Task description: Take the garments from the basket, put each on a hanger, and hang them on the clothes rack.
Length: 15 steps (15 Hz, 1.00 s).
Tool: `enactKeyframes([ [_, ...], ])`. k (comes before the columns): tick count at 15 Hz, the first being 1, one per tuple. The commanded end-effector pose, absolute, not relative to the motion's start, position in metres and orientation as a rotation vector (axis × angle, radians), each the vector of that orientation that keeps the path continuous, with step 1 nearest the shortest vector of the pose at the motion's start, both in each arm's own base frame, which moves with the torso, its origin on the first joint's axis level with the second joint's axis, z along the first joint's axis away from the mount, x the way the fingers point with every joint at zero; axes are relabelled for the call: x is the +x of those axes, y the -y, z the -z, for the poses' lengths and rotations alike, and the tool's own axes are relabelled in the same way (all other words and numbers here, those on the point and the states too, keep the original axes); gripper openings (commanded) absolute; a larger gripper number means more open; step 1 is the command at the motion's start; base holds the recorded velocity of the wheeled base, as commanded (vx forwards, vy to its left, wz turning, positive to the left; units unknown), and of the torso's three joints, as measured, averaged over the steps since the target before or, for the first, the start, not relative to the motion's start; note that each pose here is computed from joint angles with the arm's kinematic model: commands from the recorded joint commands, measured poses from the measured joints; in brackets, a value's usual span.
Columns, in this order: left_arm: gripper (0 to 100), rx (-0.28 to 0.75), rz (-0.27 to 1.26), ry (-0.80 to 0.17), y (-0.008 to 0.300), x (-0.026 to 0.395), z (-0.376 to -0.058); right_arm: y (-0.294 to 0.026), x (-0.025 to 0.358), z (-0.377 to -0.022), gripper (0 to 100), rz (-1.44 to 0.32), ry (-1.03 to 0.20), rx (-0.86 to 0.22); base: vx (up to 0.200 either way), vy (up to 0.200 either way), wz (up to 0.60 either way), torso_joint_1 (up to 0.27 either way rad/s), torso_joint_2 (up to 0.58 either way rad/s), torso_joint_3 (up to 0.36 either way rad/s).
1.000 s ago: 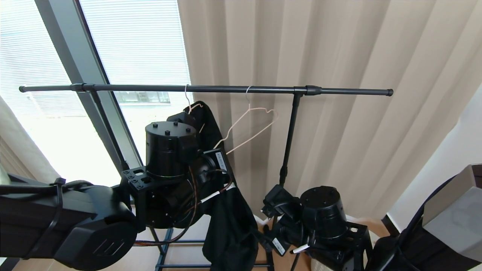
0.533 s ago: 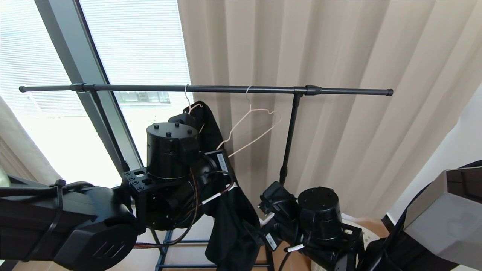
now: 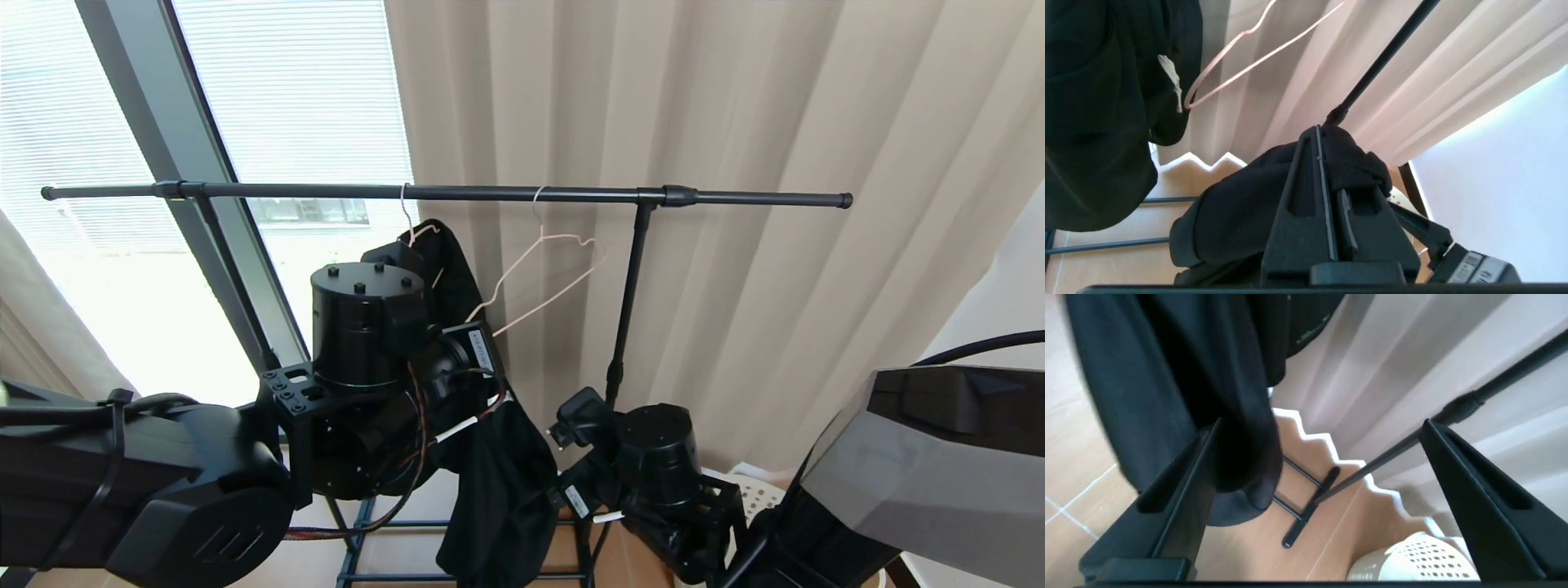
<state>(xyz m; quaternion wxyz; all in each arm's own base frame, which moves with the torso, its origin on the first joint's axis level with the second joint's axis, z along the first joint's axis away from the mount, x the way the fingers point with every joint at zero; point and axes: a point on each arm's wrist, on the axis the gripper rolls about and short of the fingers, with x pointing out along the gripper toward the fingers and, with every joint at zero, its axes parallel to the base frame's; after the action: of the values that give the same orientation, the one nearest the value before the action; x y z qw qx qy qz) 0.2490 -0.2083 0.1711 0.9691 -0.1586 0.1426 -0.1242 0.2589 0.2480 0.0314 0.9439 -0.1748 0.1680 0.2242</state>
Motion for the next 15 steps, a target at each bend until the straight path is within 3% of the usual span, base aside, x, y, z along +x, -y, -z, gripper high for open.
enactKeyframes([
  [1, 0, -0.327, 0.255, -0.279, 0.207, 0.247, -0.175, -0.248, 0.27, -0.019, 100, -0.418, -0.359, -0.365, 0.0, 0.0, 0.0, 0.0, 0.0, 0.0],
  [3, 0, -0.327, 0.256, -0.279, 0.207, 0.246, -0.175, -0.244, 0.281, -0.017, 100, -0.376, -0.356, -0.359, 0.0, 0.0, 0.0, 0.0, 0.0, 0.0],
  [4, 0, -0.327, 0.255, -0.279, 0.206, 0.247, -0.175, -0.242, 0.284, -0.018, 0, -0.357, -0.353, -0.358, 0.0, 0.0, 0.0, 0.0, 0.0, 0.0],
  [10, 0, -0.272, 0.211, -0.31, 0.191, 0.261, -0.162, -0.196, 0.315, -0.08, 0, -0.176, -0.228, -0.26, 0.0, 0.0, 0.0, 0.0, 0.0, 0.0],
  [15, 0, -0.204, 0.233, -0.398, 0.192, 0.271, -0.133, -0.179, 0.293, -0.139, 0, -0.166, -0.163, -0.222, 0.0, 0.0, 0.0, 0.0, 0.0, 0.0],
])
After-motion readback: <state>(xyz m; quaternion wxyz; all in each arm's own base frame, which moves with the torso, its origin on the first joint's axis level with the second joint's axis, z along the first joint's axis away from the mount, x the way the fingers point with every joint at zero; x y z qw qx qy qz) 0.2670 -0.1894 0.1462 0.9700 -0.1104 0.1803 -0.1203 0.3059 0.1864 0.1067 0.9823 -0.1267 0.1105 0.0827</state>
